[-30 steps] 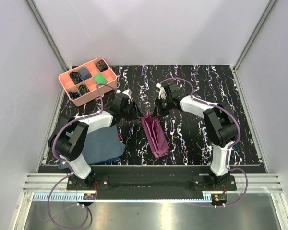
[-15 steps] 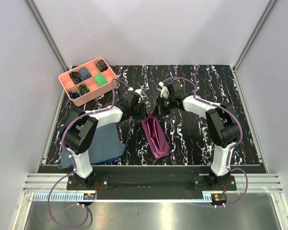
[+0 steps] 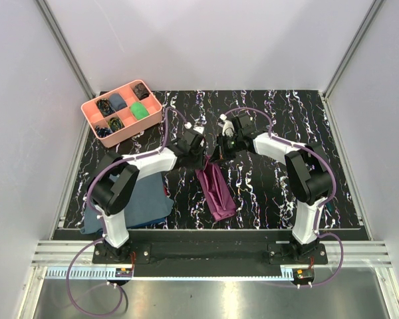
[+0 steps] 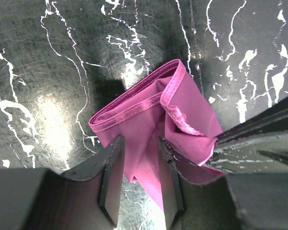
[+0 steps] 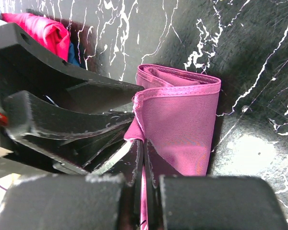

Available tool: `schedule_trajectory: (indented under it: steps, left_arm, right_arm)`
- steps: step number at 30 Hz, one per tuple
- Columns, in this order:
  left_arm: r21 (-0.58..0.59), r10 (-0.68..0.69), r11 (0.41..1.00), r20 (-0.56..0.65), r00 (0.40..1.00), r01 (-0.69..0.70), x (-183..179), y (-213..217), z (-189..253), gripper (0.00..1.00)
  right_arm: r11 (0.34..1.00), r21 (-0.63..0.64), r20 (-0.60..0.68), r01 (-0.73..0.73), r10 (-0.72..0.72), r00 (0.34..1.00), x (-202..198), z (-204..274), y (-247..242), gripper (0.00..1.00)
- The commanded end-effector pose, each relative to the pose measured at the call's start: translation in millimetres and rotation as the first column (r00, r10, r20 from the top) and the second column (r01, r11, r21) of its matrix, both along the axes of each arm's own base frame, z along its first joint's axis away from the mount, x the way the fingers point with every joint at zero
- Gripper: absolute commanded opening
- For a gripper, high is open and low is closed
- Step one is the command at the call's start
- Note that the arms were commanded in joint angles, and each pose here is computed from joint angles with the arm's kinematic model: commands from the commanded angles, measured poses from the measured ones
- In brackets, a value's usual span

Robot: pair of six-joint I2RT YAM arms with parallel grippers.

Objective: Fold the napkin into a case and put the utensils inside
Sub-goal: Stuff the smaller-rectangle-folded napkin at the center of the board.

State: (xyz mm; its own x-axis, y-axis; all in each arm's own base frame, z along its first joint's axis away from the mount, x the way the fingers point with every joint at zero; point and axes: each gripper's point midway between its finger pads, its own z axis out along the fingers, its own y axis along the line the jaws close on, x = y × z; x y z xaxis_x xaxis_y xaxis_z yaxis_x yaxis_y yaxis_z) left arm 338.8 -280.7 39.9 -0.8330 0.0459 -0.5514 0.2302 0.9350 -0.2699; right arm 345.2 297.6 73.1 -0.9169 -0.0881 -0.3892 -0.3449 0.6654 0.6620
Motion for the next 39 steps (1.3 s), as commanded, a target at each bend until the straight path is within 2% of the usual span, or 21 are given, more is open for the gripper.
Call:
schedule_trajectory:
  steps: [1,7,15,19,21,22,32,36,39]
  left_arm:
    - [0.043,-0.008,0.999,0.058,0.998,0.005,13.9,-2.6,7.5,0.36]
    - [0.081,-0.013,0.997,0.043,0.999,0.009,13.6,-2.8,-0.2,0.35]
    - [0.085,-0.012,0.996,0.068,0.998,0.006,21.0,-4.8,7.1,0.24]
    - [0.083,-0.021,0.996,0.072,0.997,0.015,22.5,-6.6,9.4,0.15]
    - [0.066,-0.024,0.998,0.074,0.997,0.019,21.5,-8.8,13.8,0.03]
    - [0.060,-0.023,0.998,0.074,0.997,0.018,20.9,-9.2,16.2,0.00]
    - [-0.071,-0.017,0.997,0.066,0.998,0.021,15.3,-20.5,34.3,0.00]
    - [-0.132,-0.004,0.991,0.053,0.999,0.011,10.9,-23.3,41.3,0.00]
    - [-0.152,0.014,0.988,0.072,0.997,-0.003,11.0,-19.9,48.4,0.00]
  right_arm:
    - [0.998,0.056,0.054,-0.005,0.002,0.999,5.9,23.7,4.3,0.00]
    - [0.998,0.060,0.051,-0.006,0.003,0.999,5.2,24.3,5.3,0.00]
    - [0.998,0.069,0.035,-0.005,0.002,0.999,4.6,23.3,6.5,0.00]
    - [0.998,0.068,0.027,-0.008,0.006,1.000,2.9,20.5,6.8,0.00]
    - [0.997,0.076,0.021,-0.011,0.010,1.000,2.3,21.5,7.4,0.00]
    - [0.997,0.074,0.014,-0.009,0.008,1.000,1.7,19.3,6.6,0.00]
    - [0.993,0.115,-0.081,-0.002,0.011,0.997,-8.4,-4.3,19.9,0.00]
    - [0.980,0.193,-0.099,0.038,-0.019,0.995,0.2,-4.1,32.0,0.00]
    - [0.979,0.195,-0.134,0.064,-0.038,0.990,-1.7,-13.7,33.9,0.00]
